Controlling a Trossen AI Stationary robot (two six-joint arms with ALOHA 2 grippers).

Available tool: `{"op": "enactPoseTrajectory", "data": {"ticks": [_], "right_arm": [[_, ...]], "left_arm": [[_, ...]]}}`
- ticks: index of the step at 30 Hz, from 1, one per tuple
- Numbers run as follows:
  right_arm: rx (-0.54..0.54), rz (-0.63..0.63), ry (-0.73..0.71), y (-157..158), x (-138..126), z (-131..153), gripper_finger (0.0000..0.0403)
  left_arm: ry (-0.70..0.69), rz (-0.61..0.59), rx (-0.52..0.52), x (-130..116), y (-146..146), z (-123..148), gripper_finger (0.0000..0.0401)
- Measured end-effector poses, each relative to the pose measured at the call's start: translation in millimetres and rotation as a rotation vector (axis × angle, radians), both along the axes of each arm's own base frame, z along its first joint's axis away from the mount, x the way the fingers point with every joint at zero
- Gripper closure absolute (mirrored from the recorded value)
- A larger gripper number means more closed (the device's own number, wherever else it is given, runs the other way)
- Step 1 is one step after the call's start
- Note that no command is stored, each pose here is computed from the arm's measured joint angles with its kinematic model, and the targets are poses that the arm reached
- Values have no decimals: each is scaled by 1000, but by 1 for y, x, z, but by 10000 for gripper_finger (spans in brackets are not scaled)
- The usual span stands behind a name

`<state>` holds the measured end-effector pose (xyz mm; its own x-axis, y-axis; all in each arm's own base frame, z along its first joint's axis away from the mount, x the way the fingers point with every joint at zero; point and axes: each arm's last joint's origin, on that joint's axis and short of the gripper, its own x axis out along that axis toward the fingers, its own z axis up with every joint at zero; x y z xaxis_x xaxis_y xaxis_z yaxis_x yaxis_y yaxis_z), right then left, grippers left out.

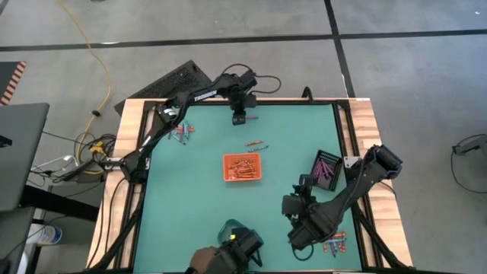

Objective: Sort crayons
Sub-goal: Put the purple crayon into the black bin

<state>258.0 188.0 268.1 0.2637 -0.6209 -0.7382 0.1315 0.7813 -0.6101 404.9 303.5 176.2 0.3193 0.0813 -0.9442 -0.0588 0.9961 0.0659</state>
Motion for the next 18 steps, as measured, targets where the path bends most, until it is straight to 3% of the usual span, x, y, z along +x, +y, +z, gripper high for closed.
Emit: {"op": "enactPoseTrajectory", "data": {"ticks": [18], "right_arm": [[-65,51,-49,5,-3,2,266]], "left_arm": [[61,-22,-27,-3,-6,-4,283]]}}
